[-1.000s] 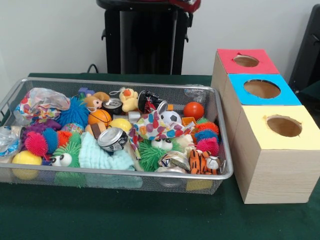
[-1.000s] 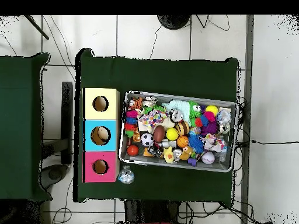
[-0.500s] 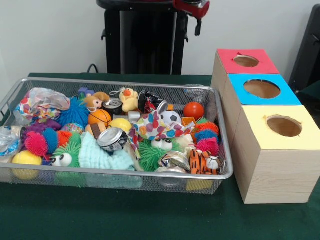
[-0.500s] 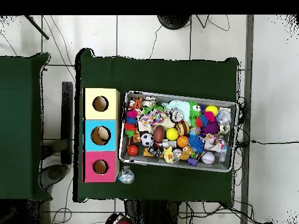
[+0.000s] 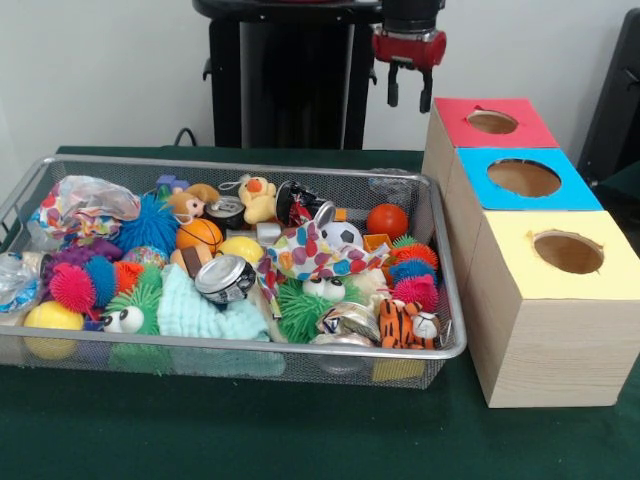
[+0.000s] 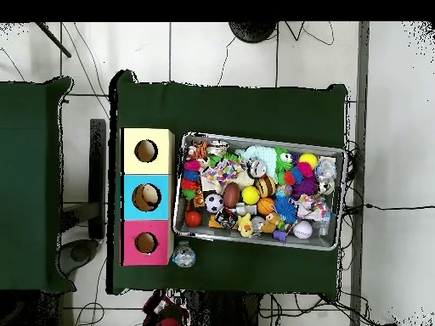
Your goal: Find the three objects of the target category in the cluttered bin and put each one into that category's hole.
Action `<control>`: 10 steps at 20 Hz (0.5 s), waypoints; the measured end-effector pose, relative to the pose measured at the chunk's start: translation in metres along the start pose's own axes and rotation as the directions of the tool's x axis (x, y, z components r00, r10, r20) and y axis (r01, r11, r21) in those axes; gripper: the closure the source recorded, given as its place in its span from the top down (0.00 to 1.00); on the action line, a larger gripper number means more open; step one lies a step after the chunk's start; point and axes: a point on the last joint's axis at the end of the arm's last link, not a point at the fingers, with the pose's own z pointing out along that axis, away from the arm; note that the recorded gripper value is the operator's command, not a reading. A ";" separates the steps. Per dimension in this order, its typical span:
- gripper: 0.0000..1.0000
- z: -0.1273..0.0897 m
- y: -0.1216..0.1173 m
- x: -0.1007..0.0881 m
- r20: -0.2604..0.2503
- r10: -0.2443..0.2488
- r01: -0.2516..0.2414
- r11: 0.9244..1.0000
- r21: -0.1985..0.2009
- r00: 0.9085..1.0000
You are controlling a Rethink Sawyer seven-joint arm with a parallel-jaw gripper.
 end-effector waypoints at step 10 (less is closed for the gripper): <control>1.00 0.033 -0.019 0.049 0.006 0.080 -0.080 0.997 0.003 0.997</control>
